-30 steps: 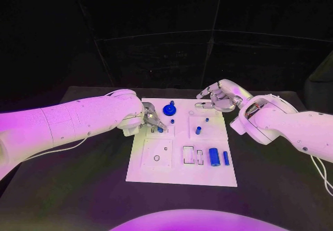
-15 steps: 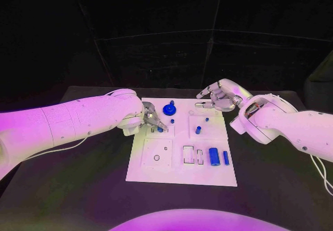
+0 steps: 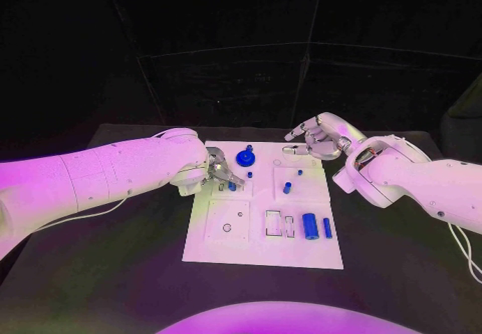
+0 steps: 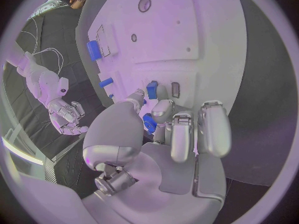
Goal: Assemble the parts on the task board
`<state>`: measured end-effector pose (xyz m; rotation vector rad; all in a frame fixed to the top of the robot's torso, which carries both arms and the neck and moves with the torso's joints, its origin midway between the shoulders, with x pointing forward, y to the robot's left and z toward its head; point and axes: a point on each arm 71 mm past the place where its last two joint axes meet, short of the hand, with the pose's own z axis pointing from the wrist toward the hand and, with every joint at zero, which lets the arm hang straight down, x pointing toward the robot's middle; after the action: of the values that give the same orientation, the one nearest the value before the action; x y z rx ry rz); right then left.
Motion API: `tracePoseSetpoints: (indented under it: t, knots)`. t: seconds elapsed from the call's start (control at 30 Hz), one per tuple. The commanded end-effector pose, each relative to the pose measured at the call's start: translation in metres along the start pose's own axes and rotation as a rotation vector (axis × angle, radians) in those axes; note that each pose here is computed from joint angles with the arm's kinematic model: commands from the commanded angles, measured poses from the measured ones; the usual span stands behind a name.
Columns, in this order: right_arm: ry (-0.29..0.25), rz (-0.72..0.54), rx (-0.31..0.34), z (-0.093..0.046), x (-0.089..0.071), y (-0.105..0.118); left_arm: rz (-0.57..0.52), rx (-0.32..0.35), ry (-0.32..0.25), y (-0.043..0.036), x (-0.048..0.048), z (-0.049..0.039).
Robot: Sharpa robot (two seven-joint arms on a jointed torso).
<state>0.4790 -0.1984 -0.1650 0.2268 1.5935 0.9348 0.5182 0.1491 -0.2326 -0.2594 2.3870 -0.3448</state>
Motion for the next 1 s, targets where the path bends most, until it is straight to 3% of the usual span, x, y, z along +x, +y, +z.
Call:
tracePoseSetpoints:
  t: [0.03,0.77,0.9,1.0]
  knots:
    - [-0.018,0.003,-0.007,0.0,-0.002,0.001,0.012,-0.001,0.011,-0.0012,0.0022,-0.0005]
    - [-0.017,0.002,-0.001,0.002,-0.002,0.0,0.005,0.003,-0.001,0.0017,-0.0014,-0.0061]
    - [-0.019,0.0,0.003,0.002,-0.003,-0.001,-0.007,0.019,-0.014,0.0002,-0.0101,-0.0132]
    - [-0.021,-0.001,0.006,0.002,-0.003,-0.003,-0.014,0.033,-0.031,-0.0017,-0.0249,-0.0221]
